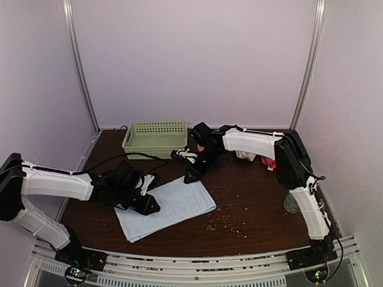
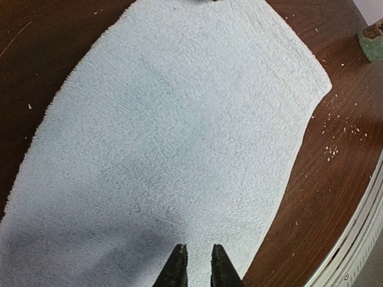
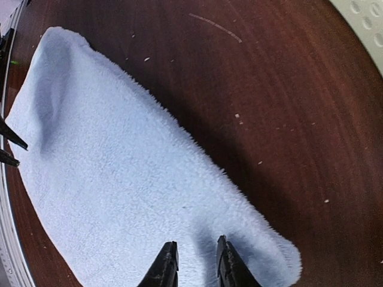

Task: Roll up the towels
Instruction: Rotate the towel at the center of the board.

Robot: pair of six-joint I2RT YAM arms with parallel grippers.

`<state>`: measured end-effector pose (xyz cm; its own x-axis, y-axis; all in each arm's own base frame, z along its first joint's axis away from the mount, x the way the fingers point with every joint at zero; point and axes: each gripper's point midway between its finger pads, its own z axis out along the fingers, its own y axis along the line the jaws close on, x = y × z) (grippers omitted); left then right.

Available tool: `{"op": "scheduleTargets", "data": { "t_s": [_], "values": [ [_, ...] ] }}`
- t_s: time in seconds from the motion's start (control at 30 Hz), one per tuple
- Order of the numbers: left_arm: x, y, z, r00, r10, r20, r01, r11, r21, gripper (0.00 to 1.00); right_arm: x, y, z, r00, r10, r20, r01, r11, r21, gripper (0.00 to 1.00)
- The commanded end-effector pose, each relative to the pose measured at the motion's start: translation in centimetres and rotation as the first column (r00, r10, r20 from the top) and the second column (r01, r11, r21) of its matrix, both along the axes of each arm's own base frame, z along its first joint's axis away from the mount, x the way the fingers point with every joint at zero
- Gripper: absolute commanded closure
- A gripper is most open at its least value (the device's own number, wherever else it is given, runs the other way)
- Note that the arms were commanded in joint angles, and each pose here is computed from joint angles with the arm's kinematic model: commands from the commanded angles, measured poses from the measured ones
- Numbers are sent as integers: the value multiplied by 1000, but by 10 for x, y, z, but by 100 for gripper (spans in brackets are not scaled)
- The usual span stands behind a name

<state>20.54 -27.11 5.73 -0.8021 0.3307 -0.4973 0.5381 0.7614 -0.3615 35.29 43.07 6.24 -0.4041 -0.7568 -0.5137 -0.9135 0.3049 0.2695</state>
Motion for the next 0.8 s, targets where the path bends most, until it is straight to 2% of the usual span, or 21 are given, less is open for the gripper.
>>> {"op": "scheduleTargets", "data": {
  "t_s": [0.0, 0.13, 0.23, 0.4, 0.53, 0.67, 0.77],
  "values": [
    [-6, -3, -5, 999, 2, -38, -3, 1000, -28, 85, 29, -15, -14, 994, -83, 74, 86, 995, -49, 77],
    [-9, 7, -17, 999, 13, -48, -11, 1000, 22, 87, 38, -41, -38, 988, -150, 47, 154, 983, -104, 77],
    [-10, 21, -34, 997, 41, -62, -33, 992, 119, 89, 32, -66, -47, 983, -183, 25, 184, 972, -145, 77],
    [11, 38, -50, 996, 90, -12, -83, 955, 286, 92, -6, -110, -54, 986, -165, 23, 166, 957, -237, 78],
    [48, 47, -54, 988, 151, 44, -156, 914, 375, 92, -52, -132, -51, 985, -157, -64, 136, 957, -255, 77],
    [103, 38, -48, 975, 199, 95, -219, 917, 334, 92, -100, -130, -38, 991, -69, -117, 41, 974, -222, 75],
    [137, 21, -42, 974, 189, 121, -216, 937, 276, 92, -145, -107, -30, 986, 75, -151, -100, 982, -162, 71]
  ]
}}
